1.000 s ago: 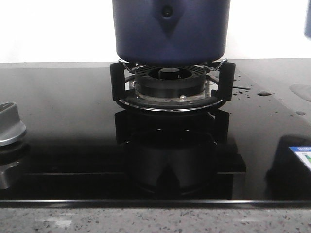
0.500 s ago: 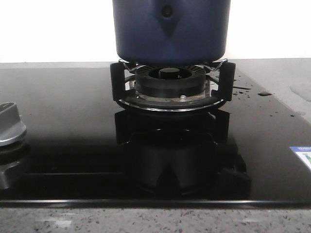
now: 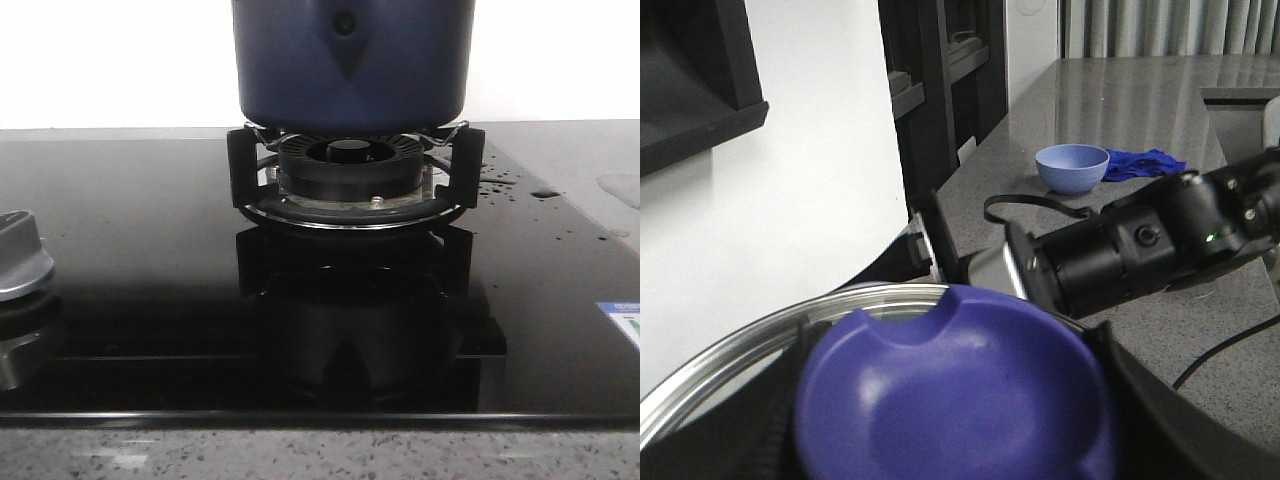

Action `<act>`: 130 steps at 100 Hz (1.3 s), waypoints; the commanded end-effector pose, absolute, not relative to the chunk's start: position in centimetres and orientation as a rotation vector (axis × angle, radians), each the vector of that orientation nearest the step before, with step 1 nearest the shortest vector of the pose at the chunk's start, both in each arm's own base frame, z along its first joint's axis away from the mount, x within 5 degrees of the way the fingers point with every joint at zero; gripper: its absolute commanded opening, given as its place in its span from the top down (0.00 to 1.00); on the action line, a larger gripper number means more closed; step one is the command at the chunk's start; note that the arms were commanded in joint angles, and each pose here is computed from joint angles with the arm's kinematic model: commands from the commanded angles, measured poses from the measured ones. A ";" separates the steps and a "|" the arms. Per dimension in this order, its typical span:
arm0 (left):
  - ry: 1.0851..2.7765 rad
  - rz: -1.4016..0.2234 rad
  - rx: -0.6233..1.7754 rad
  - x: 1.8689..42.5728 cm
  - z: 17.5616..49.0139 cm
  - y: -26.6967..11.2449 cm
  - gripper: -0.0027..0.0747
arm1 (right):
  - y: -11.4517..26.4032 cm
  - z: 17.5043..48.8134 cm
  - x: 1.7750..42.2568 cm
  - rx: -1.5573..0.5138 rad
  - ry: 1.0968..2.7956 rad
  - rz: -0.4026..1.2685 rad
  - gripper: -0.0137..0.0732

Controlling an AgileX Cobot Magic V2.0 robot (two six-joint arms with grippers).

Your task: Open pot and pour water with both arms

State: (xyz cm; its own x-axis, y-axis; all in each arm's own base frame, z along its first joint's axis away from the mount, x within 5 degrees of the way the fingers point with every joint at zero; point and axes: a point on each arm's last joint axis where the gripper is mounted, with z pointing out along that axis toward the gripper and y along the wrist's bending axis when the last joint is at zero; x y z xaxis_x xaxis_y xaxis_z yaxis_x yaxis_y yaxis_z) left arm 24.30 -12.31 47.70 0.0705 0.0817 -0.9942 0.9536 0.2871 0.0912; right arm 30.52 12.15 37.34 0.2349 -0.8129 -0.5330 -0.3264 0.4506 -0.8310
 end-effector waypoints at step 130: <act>1.223 -0.927 0.945 23.1 50.6 -11.9 0.61 | 12.0 42.9 31.4 -1.659 0.570 -1.426 0.80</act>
State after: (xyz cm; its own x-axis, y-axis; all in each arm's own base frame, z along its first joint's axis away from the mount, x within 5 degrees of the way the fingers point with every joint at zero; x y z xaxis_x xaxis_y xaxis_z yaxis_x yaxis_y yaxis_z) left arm 24.61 -12.21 47.86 0.0665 0.0656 -0.9956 0.9426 0.3231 0.0843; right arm 32.33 12.65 39.48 0.3361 -0.8001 0.4969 0.0901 -0.4978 -0.8626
